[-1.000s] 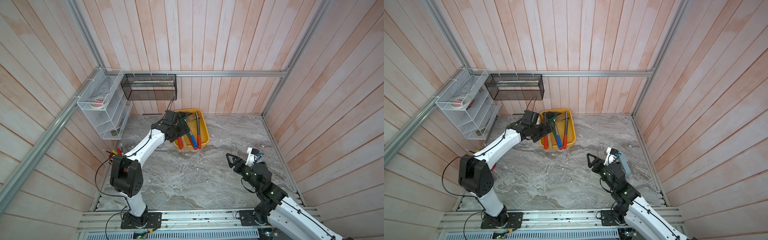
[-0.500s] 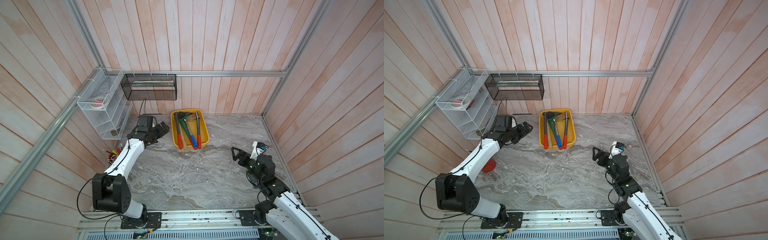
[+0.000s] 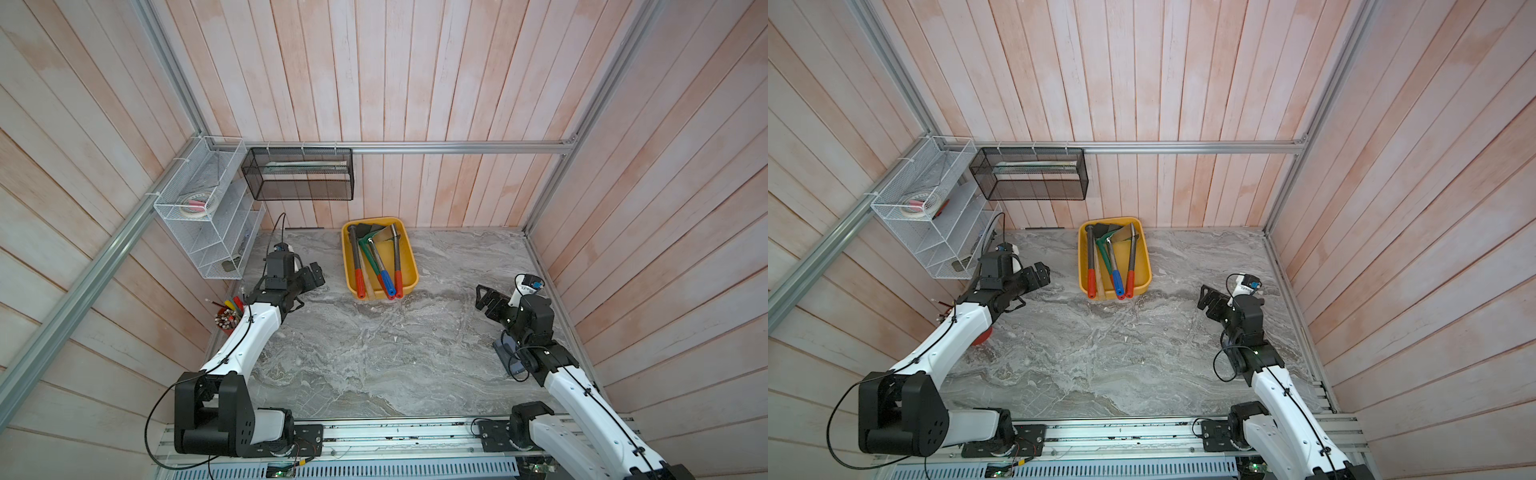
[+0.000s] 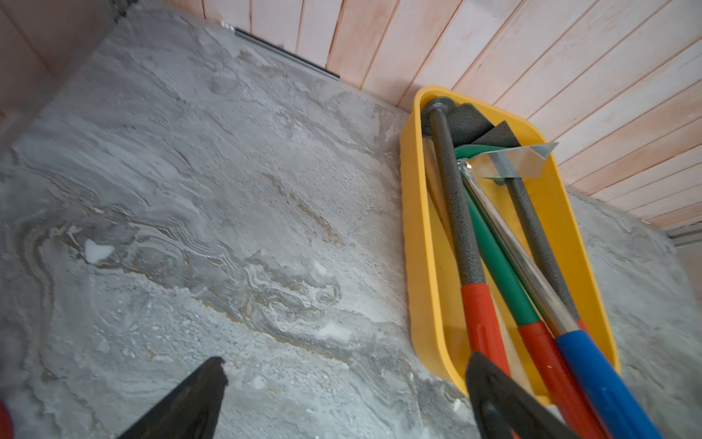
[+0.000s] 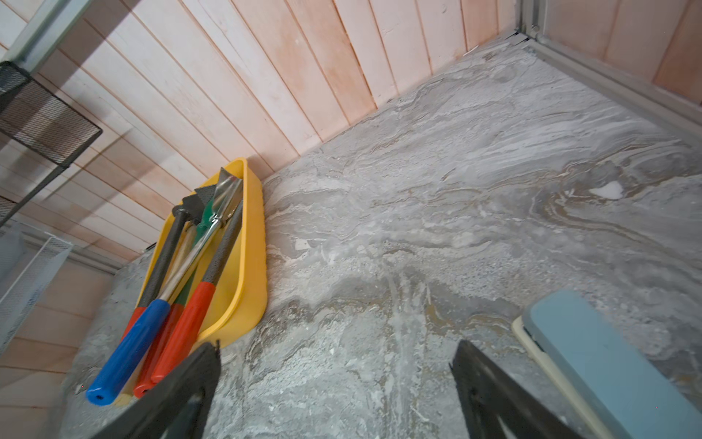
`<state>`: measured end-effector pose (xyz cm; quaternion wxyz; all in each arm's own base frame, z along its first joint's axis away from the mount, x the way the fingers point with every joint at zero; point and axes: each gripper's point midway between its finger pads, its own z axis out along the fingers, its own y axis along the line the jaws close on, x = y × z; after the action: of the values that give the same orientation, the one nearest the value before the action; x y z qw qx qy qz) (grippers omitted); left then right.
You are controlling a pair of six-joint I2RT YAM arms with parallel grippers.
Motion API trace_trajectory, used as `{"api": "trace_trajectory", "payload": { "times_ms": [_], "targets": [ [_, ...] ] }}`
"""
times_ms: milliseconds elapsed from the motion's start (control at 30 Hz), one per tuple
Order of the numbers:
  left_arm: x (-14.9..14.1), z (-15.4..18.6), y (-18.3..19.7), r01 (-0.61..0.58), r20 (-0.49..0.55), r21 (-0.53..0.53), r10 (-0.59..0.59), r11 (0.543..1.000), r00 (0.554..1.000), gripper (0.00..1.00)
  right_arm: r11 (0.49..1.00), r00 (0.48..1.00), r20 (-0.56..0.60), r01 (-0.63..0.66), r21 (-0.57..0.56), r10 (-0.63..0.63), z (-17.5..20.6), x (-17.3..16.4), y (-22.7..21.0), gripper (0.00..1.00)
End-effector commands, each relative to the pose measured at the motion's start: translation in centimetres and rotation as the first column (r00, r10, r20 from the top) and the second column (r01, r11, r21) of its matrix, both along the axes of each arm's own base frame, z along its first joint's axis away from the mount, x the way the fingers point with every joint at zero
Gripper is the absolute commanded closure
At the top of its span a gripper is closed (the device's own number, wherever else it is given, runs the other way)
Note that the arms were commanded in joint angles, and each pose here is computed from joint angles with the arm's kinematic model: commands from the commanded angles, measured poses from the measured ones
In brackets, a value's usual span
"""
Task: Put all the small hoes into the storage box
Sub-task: Reset both arms
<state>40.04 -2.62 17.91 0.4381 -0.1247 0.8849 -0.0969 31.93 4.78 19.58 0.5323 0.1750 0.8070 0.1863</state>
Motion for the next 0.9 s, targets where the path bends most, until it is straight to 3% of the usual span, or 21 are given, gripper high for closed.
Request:
{"api": "trace_trajectory", "payload": {
  "times_ms": [0,100,333,600,867],
  "targets": [
    [0.5,1.1,1.9,-0.029,0.132,0.135,0.011,0.990,0.991,0.00,0.996,0.998,0.050,0.040,-0.078,-0.036,0.8,0.8,-1.6,0.02],
    [0.1,0.0,3.0,-0.052,0.177,0.175,0.021,0.983,0.984,0.00,0.990,0.995,0.052,0.085,-0.111,-0.079,0.2,1.0,-2.9,0.02],
    [-0.2,-3.3,4.4,-0.066,0.216,0.157,0.030,0.985,0.976,0.00,0.982,0.988,0.120,0.118,-0.146,-0.100,-0.1,1.0,-3.9,0.02],
    [0.0,-3.6,5.5,-0.098,0.303,0.191,0.036,0.977,0.952,0.00,0.944,0.950,0.268,0.225,-0.243,-0.157,0.5,0.0,-5.8,0.03],
    [-0.4,-4.4,6.0,-0.120,0.344,0.230,0.035,0.966,0.938,0.00,0.906,0.931,0.321,0.280,-0.317,-0.175,-0.5,-0.3,-6.8,0.03]
  ]
}}
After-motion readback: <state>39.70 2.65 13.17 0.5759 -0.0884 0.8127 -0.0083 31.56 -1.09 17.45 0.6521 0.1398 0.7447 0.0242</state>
